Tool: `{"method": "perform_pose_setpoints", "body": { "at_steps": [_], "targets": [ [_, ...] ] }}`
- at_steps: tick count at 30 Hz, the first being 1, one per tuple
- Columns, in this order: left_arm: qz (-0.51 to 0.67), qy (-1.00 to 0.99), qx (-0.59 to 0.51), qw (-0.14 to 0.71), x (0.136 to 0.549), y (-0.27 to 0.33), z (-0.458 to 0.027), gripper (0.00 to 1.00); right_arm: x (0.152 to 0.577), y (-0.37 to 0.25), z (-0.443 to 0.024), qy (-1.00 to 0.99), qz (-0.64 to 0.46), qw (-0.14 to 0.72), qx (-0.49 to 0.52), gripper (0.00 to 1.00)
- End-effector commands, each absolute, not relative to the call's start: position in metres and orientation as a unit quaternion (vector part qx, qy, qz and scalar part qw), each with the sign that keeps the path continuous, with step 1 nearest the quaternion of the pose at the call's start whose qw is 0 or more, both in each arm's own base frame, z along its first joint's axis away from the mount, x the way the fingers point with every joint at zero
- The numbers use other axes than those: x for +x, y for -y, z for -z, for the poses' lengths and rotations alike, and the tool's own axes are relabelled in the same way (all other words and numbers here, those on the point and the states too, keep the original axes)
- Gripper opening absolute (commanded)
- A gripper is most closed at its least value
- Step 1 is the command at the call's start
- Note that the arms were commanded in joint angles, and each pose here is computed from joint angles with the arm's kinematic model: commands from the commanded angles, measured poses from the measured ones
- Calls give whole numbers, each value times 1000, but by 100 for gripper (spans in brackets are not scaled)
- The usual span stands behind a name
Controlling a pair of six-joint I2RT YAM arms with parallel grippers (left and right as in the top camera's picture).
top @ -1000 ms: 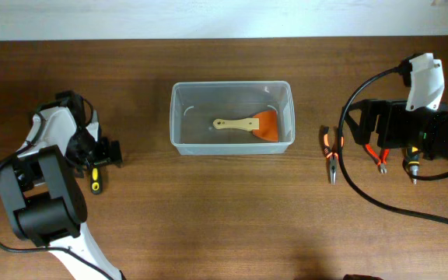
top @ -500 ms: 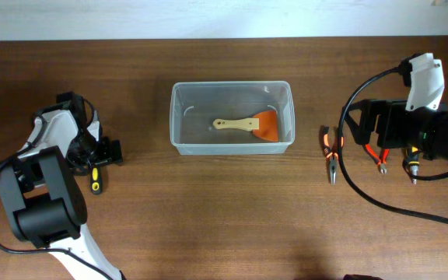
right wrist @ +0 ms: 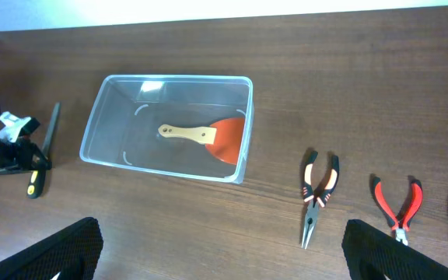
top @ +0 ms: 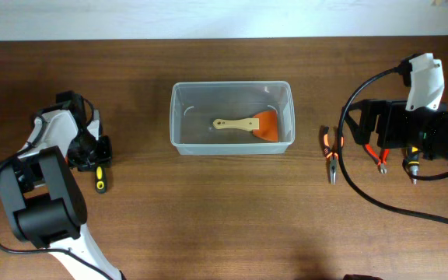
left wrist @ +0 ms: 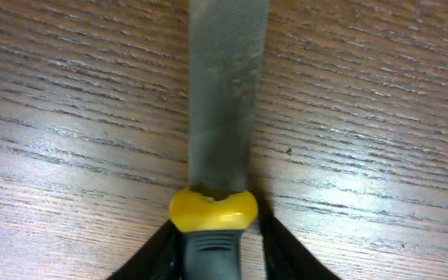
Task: Pack container
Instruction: 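Grasp the yellow-handled file with the left gripper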
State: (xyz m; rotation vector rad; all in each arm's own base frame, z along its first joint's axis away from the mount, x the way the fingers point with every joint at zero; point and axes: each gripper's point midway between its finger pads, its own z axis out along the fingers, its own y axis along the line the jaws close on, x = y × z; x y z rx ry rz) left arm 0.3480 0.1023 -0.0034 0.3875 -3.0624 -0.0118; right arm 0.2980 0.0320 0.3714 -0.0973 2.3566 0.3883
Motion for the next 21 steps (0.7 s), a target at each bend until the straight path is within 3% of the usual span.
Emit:
{"method": "perform_pose_setpoints", "body": {
  "at_steps": [1, 4, 7, 8, 16, 21],
  "targets": [
    [5, 992, 125, 30, 344, -103, 7, 32, 298, -32, -375, -915, -148, 373, -43, 99],
    [5, 992, 125, 29, 344, -104, 7, 26, 298, -32, -375, -915, -148, 373, -43, 99],
    [5, 992, 125, 28, 345, -104, 7, 4, 298, -32, -375, -915, -148, 373, -43, 99],
    [5, 992, 125, 28, 345, -104, 7, 2, 298, -32, -375, -915, -148, 373, -43, 99],
    [-36, 994, 97, 35, 345, -89, -1, 2, 298, -32, -375, -915, -148, 373, -43, 99],
    [-65, 996, 53, 17, 367, -76, -38, 2, 298, -32, -375, -915, -148, 373, -43, 99]
  ]
}}
